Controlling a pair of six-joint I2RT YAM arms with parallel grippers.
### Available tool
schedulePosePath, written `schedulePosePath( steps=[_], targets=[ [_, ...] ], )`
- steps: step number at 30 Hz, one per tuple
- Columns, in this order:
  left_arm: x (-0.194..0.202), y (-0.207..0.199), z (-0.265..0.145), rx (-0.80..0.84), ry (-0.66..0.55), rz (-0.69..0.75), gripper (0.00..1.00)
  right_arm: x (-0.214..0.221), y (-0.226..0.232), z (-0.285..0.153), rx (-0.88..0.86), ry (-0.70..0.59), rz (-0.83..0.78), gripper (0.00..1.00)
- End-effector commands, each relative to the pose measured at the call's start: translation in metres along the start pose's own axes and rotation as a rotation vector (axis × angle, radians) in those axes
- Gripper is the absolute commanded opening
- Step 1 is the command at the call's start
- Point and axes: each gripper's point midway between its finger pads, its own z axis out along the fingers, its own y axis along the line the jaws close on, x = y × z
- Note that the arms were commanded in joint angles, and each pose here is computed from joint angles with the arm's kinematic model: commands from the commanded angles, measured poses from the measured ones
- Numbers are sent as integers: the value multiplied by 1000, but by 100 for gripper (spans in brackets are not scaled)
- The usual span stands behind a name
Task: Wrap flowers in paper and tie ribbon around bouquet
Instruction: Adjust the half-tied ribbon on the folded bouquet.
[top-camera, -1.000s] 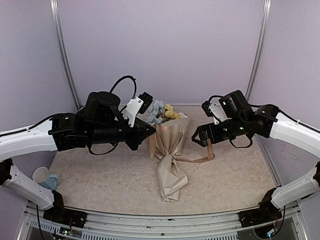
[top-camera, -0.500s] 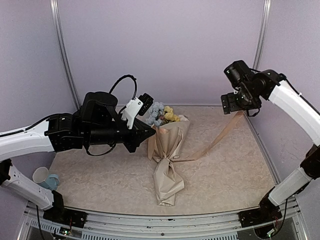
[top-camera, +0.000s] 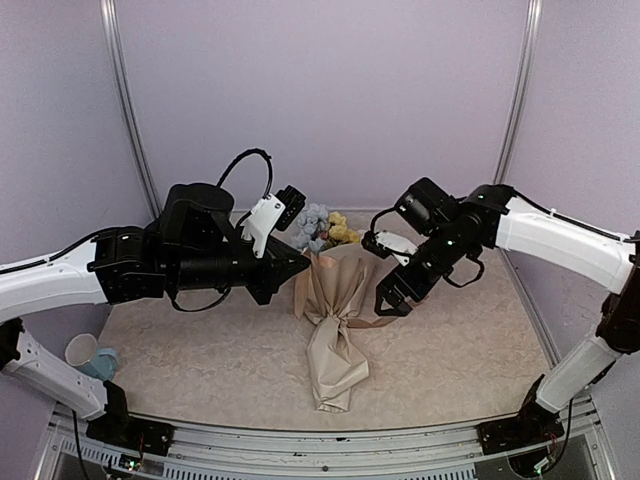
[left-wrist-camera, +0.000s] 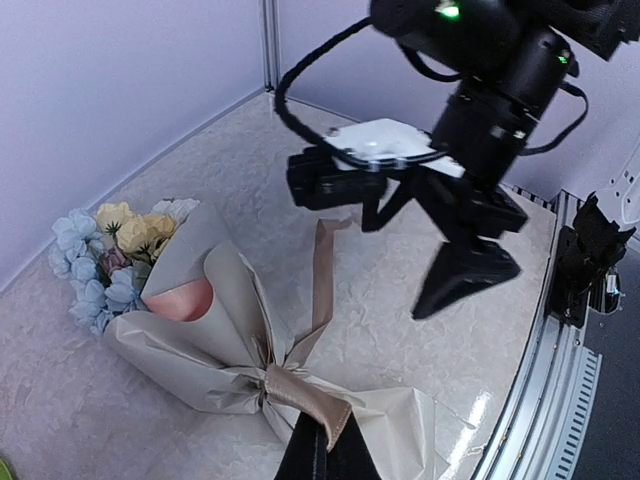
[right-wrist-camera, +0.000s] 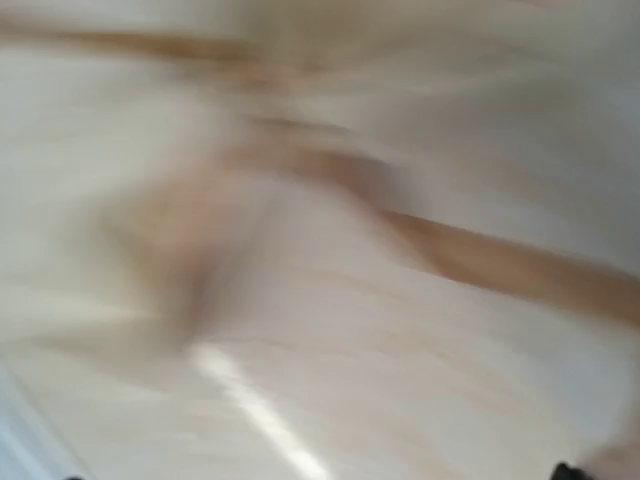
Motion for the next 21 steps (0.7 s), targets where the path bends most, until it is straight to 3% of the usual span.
schedulePosePath(
  steps=[1, 4, 8, 12, 14, 18, 21],
  targets=[
    [-11, 0, -10, -6, -43, 5, 0, -43, 67, -84, -329, -484, -245, 100],
    [-8, 0, -9, -7, -41, 2, 0, -48, 34, -71, -232, -517, -96, 97],
    [-7, -2, -6, 4, -41, 11, 0, -57, 60, -46, -343, -565, -113, 80],
    [-10, -2, -5, 3, -48, 15, 0, -25, 33, 25, -149, -281, -16, 90],
    [-9, -3, -3, 5, -53, 22, 0, -3, 44, 50, -227, -186, 28, 92],
    [11, 7, 12, -24, -3, 22, 0, 9, 81, 59, -475, -252, 115, 89],
    [50, 65, 21, -219, 135, -101, 0, 20, 85, 57, -520, -277, 175, 89]
  ],
)
